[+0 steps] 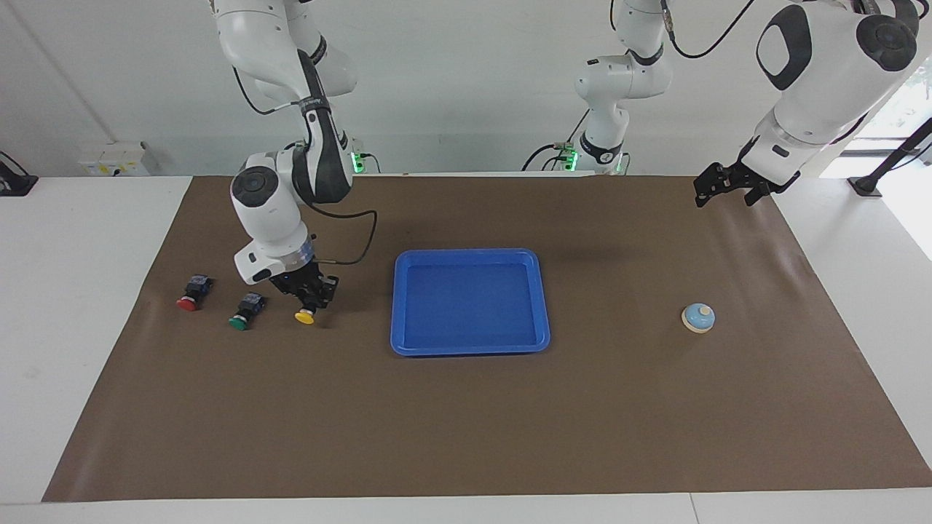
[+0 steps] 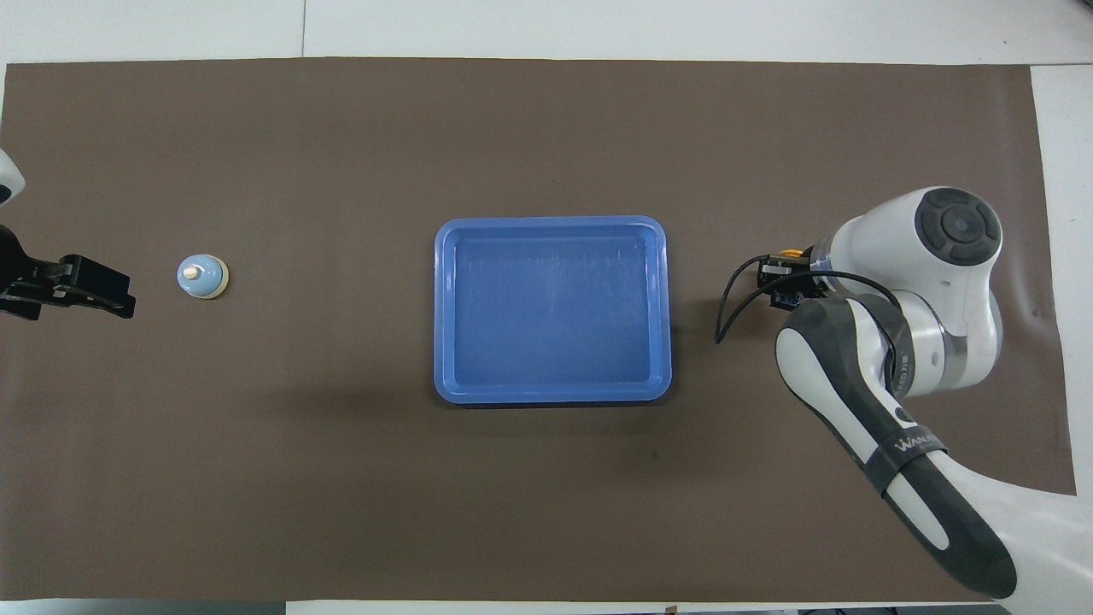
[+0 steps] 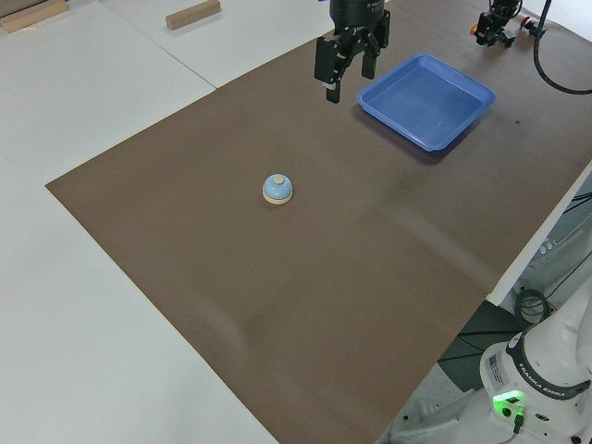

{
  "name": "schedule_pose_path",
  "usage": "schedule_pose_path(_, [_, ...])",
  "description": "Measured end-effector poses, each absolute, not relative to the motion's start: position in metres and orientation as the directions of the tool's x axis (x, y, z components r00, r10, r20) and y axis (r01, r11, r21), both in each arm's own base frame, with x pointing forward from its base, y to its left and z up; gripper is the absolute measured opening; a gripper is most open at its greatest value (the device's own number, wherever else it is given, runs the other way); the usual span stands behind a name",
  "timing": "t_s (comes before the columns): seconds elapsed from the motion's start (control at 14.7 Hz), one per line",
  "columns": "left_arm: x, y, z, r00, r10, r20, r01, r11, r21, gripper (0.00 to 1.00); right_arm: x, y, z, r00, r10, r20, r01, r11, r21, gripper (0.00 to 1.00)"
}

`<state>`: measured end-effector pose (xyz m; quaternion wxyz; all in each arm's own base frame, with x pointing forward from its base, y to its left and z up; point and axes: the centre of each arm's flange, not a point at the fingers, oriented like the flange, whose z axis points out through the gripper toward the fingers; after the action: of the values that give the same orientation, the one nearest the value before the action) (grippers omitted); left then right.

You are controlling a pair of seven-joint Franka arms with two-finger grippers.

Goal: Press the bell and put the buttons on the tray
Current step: 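Carry the yellow button with the right gripper over the tray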

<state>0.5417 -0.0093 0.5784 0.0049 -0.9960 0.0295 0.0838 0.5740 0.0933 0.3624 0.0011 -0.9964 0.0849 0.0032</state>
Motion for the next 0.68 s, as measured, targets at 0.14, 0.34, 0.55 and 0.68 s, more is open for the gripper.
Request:
schedule_pose_path(0.14, [0.542, -0.009, 0.578, 0.984, -0.058, -0.167, -0.060, -0.998, -0.005, 1.00, 0.574, 0.154, 0.394, 0.996, -0.089, -0.014, -0.090, -0.996, -0.028, 0.41])
schedule_pose_path(0.34, [0.542, -0.009, 0.578, 0.984, -0.058, -0.167, -0.060, -0.998, -0.005, 1.00, 0.552, 0.234, 0.400, 1.000, -0.003, -0.023, -0.004, -0.998, -0.065, 0.41])
schedule_pose_path(0.55, [0.542, -0.009, 0.578, 0.984, -0.058, -0.167, -0.060, -0.998, -0.005, 1.00, 0.537, 0.277, 0.379, 0.997, 0.063, -0.040, 0.060, -0.996, -0.070, 0.41])
schedule_pose_path(0.68, [0.542, -0.009, 0.578, 0.984, -0.058, -0.167, -0.060, -0.998, -0.005, 1.00, 0.536, 0.292, 0.357, 0.996, 0.082, -0.034, 0.079, -0.994, -0.071, 0.41])
